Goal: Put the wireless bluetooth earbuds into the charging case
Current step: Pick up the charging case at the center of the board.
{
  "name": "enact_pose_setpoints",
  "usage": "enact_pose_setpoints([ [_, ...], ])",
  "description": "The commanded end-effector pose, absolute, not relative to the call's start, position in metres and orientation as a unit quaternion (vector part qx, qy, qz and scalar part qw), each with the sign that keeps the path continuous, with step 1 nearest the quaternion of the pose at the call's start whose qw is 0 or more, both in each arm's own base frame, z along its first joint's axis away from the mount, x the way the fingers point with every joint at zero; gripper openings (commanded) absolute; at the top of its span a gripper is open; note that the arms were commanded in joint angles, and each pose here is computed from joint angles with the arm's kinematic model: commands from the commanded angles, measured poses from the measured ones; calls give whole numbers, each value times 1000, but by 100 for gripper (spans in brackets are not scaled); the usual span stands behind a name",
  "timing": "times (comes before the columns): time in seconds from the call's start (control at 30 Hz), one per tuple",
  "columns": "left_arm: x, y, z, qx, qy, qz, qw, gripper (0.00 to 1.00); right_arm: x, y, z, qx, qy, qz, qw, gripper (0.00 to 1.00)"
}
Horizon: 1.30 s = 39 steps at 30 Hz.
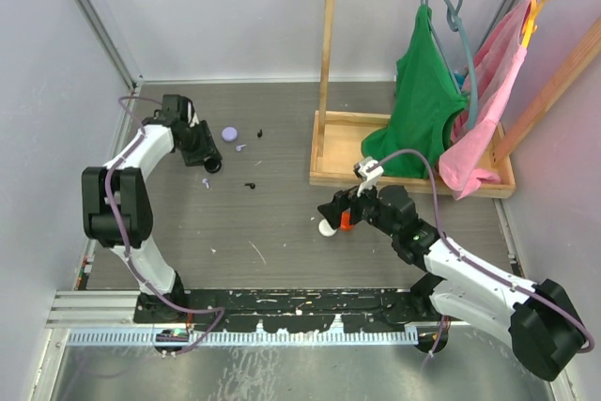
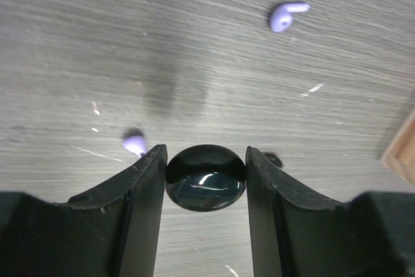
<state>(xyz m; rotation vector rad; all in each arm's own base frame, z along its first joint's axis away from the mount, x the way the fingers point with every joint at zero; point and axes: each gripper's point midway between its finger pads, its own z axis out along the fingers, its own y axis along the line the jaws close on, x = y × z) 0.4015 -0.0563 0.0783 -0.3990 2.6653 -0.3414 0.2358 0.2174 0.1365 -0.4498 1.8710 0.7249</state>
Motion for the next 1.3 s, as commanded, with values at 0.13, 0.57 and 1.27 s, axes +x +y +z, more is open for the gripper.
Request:
enact_pose_setpoints([
  [0.13, 395, -116, 134, -193, 899, -243, 308, 42, 238, 252, 169, -209, 722, 382, 537, 95],
  [0.57, 343, -208, 167, -195, 852, -325, 361, 42, 250, 275, 188, -205, 677, 427, 563, 92],
  [1.27, 290, -272, 235, -140, 783, -356, 491, 42, 254, 305, 210, -219, 606, 486, 590, 71],
])
